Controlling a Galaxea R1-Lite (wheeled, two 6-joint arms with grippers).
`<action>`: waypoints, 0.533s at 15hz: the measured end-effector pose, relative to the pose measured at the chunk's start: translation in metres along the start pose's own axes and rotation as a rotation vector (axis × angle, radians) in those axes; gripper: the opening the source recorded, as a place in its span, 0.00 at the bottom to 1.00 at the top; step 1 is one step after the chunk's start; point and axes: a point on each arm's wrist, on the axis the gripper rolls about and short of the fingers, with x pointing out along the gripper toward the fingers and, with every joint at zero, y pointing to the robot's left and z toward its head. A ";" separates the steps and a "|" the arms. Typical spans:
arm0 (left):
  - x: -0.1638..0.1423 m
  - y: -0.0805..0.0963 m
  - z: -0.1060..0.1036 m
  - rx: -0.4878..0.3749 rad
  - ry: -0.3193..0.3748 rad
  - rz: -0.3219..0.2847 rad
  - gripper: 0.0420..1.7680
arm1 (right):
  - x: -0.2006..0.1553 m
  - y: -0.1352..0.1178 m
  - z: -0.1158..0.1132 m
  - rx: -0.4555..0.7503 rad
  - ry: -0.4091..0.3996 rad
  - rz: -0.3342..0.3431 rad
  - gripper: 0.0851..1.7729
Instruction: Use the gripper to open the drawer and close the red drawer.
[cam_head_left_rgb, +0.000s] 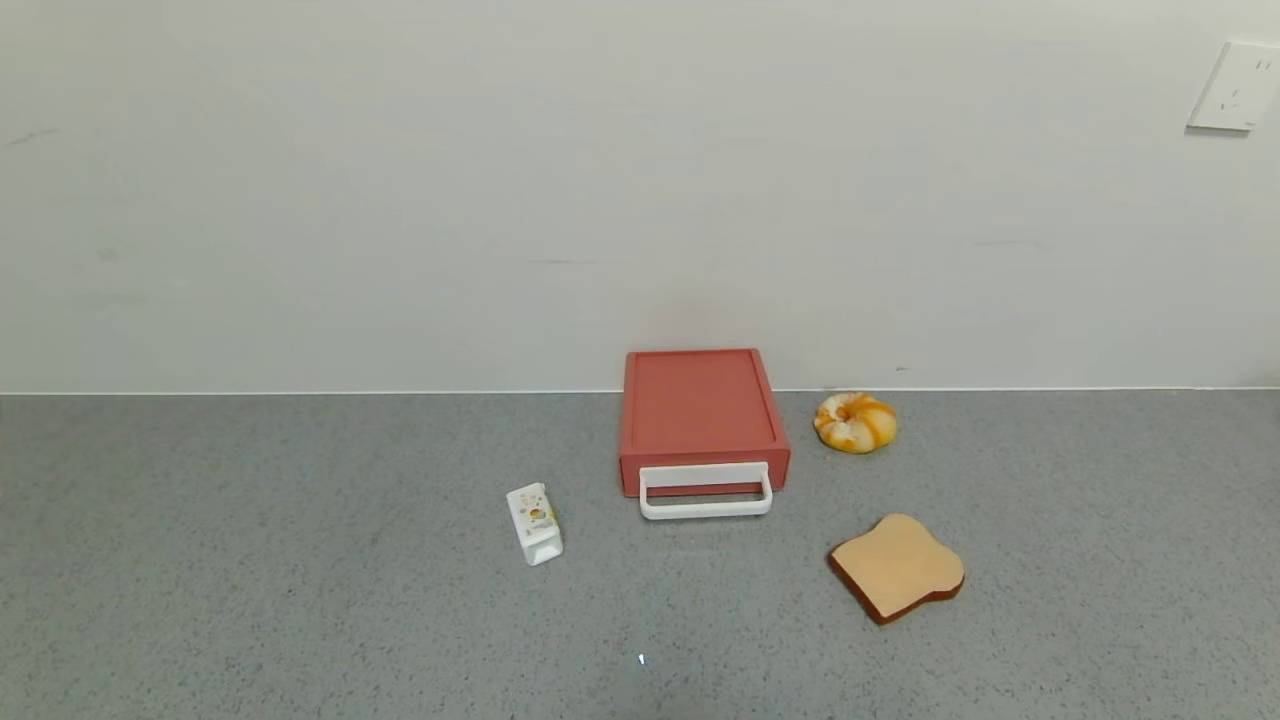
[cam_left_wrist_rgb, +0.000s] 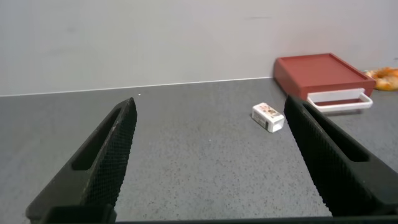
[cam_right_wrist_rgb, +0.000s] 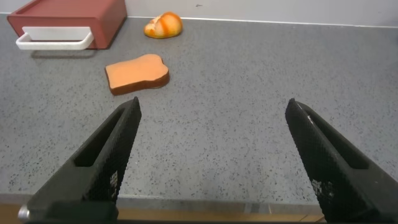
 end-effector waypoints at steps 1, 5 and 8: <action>-0.001 -0.001 -0.006 0.008 -0.005 -0.022 0.97 | 0.000 0.000 0.000 0.000 0.000 0.000 0.96; 0.009 -0.004 -0.034 0.027 -0.040 -0.048 0.97 | 0.000 0.000 0.000 0.000 -0.001 0.000 0.96; 0.018 -0.006 -0.060 0.026 0.007 -0.057 0.97 | 0.000 0.000 0.000 0.000 -0.001 0.000 0.96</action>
